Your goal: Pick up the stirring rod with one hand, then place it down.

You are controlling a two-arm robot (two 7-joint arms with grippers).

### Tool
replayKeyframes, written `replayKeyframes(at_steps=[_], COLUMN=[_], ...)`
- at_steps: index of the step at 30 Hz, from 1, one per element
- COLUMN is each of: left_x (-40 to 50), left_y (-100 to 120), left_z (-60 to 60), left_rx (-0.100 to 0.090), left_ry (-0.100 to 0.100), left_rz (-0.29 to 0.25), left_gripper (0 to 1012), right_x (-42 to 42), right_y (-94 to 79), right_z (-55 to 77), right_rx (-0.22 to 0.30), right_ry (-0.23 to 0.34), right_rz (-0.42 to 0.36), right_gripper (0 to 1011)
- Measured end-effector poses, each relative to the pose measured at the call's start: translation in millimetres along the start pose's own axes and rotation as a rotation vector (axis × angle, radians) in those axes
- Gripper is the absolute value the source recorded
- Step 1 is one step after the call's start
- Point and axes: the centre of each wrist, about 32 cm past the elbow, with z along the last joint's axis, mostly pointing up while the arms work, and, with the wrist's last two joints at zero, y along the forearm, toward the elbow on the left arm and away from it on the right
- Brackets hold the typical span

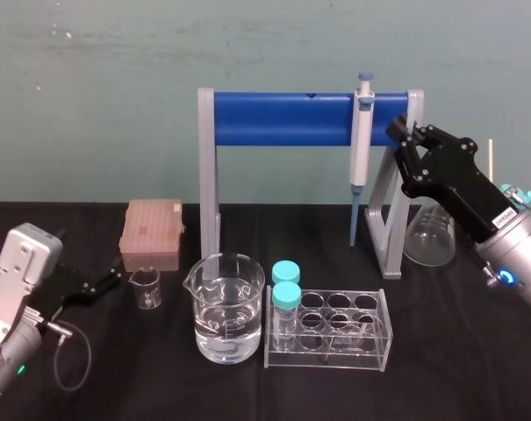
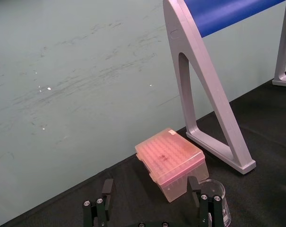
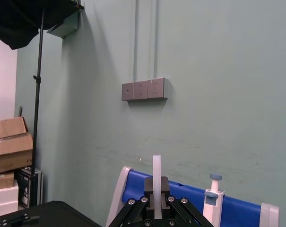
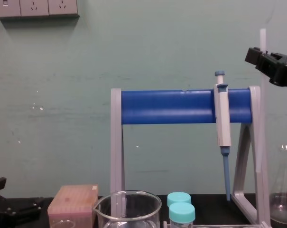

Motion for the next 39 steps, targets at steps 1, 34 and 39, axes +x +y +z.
replayKeyframes(at_steps=[1,34,39], left_x=[0.0,0.0,0.0], left_y=[0.0,0.0,0.0], left_z=[0.0,0.0,0.0], left_rx=[0.0,0.0,0.0], left_ry=[0.0,0.0,0.0], left_rz=[0.0,0.0,0.0], left_gripper=[1000,1000,1000], right_x=[-0.2,1.8,2.1], right_y=[0.1,2.9,2.6], right_z=[-0.5,-4.6,-4.5], right_rx=[-0.001,-0.017,-0.018], right_ry=[0.001,0.003,0.003], right_rz=[0.0,0.007,0.007], right_gripper=[69,69,69])
